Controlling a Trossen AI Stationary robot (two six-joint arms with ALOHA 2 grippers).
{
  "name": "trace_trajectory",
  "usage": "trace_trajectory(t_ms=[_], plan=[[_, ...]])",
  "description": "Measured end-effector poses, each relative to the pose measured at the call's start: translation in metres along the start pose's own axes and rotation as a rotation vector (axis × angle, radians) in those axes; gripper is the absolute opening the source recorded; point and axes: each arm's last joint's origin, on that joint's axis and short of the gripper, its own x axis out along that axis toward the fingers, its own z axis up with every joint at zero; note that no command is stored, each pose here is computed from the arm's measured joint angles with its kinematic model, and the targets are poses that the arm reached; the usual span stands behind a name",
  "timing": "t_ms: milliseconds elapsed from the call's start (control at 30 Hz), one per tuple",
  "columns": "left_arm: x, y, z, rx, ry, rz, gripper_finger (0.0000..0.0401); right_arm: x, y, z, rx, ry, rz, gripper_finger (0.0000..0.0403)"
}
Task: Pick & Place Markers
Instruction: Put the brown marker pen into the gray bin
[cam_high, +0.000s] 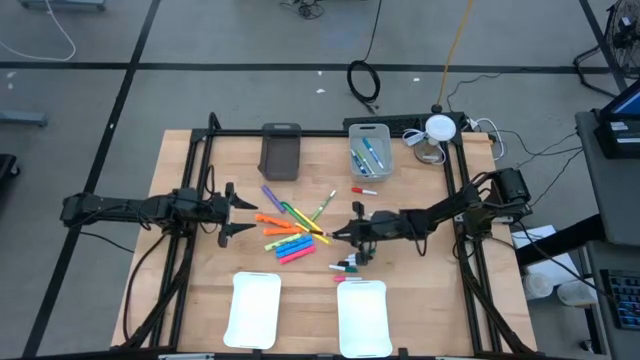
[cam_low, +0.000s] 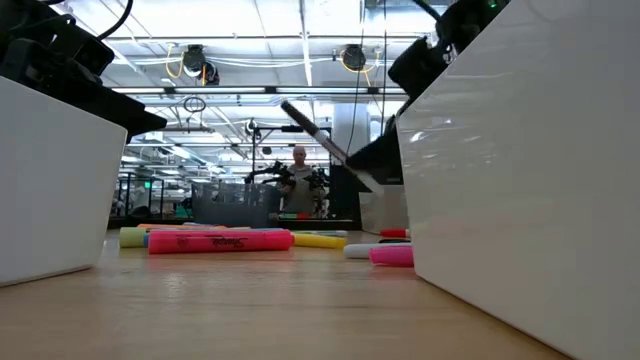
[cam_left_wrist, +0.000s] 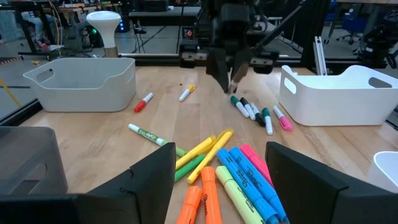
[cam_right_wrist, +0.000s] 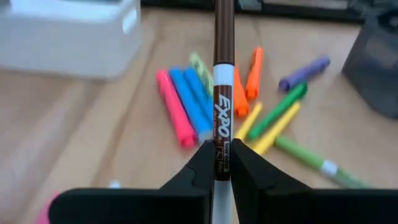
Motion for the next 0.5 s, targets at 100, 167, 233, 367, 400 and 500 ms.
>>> trace_trajectory(t_ms=[100,167,233,367,400,500], plan=[[0.0,0.0,0.0,0.0,0.0,0.0,0.0251,-0.0002,0.0,0.004,0.0,-0.044,0.0,0.0021],[0.0,0.0,0.0,0.0,0.0,0.0,0.0251,-0.0005,-0.0002,0.007,0.01,-0.075,-0.001,0.0021],[0.0,0.0,0.0,0.0,0.0,0.0,0.0251,-0.0006,0.0,0.009,0.016,-0.096,0.0,0.0021],[0.0,0.0001,0.0,0.0,0.0,0.001,0.0251,-0.0009,0.001,0.0111,0.022,-0.117,0.03,0.0021],[0.0,0.0,0.0,0.0,0.0,0.0,0.0251,-0.001,0.0015,0.0111,0.026,-0.118,0.049,0.0021],[0.0,0.0,0.0,0.0,0.0,0.0,0.0251,-0.001,0.0024,0.0111,0.041,-0.117,0.082,0.0021]])
